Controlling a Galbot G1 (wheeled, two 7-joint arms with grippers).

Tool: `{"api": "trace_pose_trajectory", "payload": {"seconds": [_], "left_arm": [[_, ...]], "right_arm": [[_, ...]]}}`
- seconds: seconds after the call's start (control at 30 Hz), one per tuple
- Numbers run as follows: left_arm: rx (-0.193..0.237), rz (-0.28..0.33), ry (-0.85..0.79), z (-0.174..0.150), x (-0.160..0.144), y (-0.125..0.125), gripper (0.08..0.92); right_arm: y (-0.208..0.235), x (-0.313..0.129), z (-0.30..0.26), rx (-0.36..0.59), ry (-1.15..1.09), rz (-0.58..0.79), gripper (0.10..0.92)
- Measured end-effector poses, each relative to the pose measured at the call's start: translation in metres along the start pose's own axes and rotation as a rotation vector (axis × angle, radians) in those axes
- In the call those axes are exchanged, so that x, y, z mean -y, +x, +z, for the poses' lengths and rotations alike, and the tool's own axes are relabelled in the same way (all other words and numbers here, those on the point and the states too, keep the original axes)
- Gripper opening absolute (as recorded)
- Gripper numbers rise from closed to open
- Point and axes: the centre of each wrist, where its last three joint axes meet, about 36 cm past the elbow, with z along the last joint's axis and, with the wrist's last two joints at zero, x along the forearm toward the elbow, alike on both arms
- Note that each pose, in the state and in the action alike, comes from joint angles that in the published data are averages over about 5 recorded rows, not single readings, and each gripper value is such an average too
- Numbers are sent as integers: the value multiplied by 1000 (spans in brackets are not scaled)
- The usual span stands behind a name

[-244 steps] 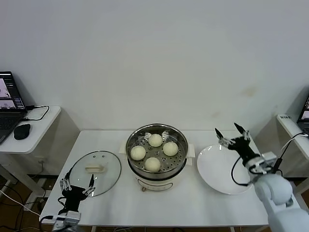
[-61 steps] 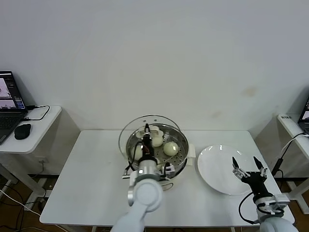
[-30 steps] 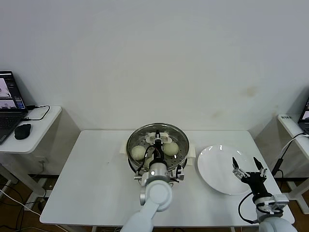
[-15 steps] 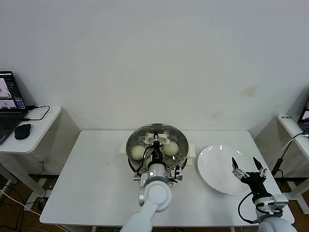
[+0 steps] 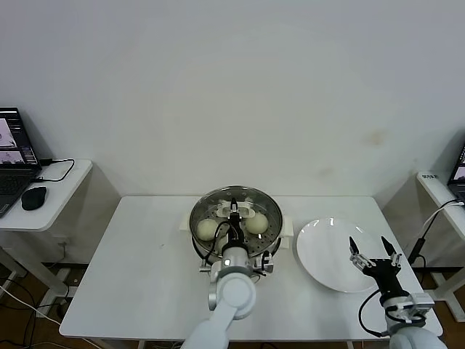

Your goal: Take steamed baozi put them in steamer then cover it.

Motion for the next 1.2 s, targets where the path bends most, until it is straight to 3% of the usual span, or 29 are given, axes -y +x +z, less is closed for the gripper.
{"api": "trace_pose_trajectory", "payload": {"seconds": [0.33, 0.67, 1.07, 1.2], "left_arm": [[18, 0, -13, 1, 8, 5, 153], [34, 4, 5, 2, 4, 15, 436], [65, -26, 49, 5, -22, 34, 774], [76, -23, 62, 8, -29, 43, 819]], "right_arm": [[0, 0, 1, 1, 1, 1, 823], [0, 0, 3, -2, -2, 2, 823], [1, 0, 4, -6, 0, 2, 823], [1, 1, 4, -5, 1, 2, 823]]}}
